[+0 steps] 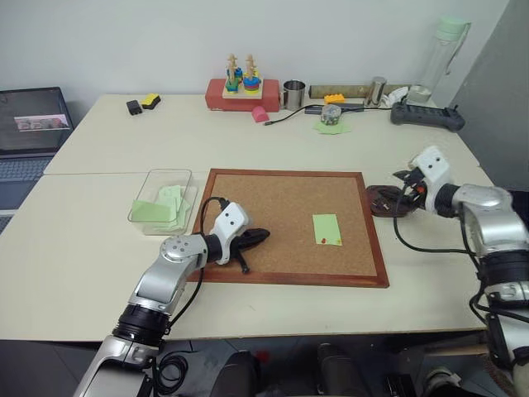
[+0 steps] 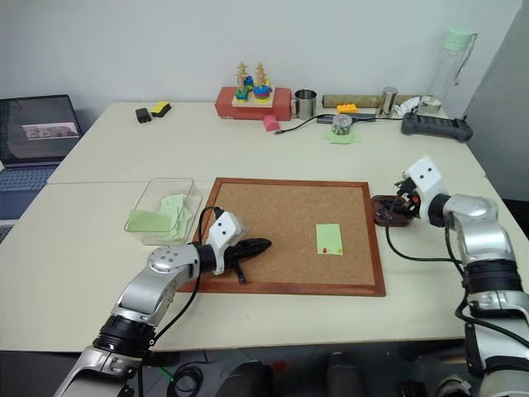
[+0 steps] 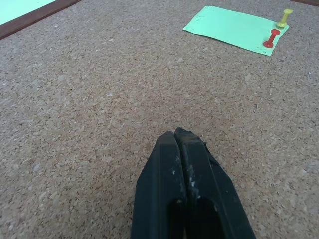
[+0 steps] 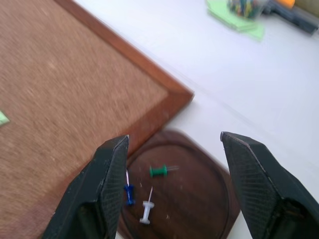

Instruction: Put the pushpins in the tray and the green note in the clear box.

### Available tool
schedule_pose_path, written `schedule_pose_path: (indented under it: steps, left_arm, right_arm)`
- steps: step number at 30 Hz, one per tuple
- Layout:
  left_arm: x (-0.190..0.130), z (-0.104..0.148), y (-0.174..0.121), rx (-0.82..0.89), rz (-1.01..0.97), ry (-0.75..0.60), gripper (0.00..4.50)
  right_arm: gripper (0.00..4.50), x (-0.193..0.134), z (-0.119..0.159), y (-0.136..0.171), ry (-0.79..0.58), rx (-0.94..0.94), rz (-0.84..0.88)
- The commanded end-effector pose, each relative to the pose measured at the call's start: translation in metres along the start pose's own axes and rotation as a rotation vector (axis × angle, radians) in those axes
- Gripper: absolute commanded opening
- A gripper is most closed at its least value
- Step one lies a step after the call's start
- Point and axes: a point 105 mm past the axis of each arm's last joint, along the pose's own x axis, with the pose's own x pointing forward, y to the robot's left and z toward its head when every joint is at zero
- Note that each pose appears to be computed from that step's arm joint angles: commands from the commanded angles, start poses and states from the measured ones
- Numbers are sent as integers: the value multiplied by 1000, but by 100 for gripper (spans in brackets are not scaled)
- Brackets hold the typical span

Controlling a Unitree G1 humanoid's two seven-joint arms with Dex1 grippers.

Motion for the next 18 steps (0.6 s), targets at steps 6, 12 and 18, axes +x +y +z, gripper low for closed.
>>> schedule_pose_path:
  steps: [6,12,18]
  left_arm:
    - [0,-31,-11,-45,-35,113,0]
    - [0,-33,-11,-35,-39,125,0]
    - [0,-33,-12,-38,-40,125,0]
  right_arm:
    - [308,-11,9,82,-36,-85,350]
    - [308,-6,-4,107,11,-81,429]
    - [308,7,-6,115,2,-76,449]
